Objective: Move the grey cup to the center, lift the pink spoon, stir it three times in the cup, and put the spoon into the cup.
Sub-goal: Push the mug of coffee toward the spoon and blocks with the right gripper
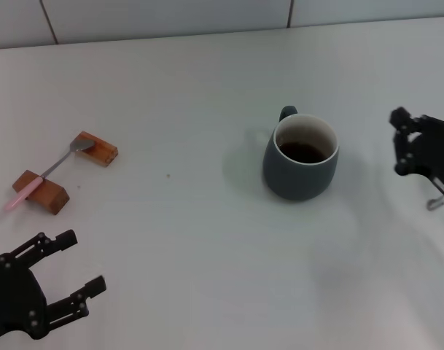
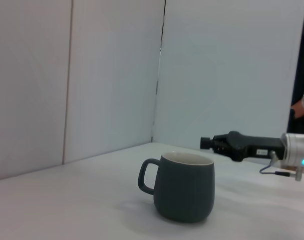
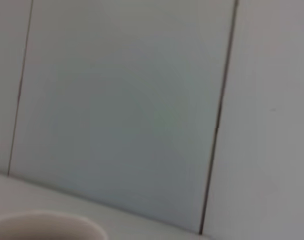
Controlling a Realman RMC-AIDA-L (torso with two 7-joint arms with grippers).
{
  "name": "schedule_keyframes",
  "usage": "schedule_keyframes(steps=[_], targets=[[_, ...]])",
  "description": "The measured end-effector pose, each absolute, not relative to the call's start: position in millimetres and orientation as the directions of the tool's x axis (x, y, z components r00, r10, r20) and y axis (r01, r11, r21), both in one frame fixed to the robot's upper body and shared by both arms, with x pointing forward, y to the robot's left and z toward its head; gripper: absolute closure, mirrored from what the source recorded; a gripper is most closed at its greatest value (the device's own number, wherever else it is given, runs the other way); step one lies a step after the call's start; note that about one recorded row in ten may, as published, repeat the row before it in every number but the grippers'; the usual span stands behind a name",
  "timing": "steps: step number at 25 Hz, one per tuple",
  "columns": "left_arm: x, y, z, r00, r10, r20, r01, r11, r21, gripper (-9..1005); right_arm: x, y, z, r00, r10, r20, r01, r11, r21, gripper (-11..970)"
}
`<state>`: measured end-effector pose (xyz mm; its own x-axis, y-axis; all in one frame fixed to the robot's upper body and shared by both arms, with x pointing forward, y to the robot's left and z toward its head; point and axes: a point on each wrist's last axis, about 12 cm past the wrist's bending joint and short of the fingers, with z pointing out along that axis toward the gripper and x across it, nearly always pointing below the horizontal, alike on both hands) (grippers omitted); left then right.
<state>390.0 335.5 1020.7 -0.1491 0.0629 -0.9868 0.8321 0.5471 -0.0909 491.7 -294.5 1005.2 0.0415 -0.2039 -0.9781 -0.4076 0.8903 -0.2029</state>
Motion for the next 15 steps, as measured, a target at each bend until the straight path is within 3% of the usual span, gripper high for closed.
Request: schedule_keyframes(steps=[15], targets=[[391.3, 339.9, 1024.8, -0.139, 0.039, -0.99, 0.821, 0.564, -0.093, 189, 516.2, -250.7, 994.1, -0.002, -0.361, -0.933, -0.523, 0.795, -0.307, 913]])
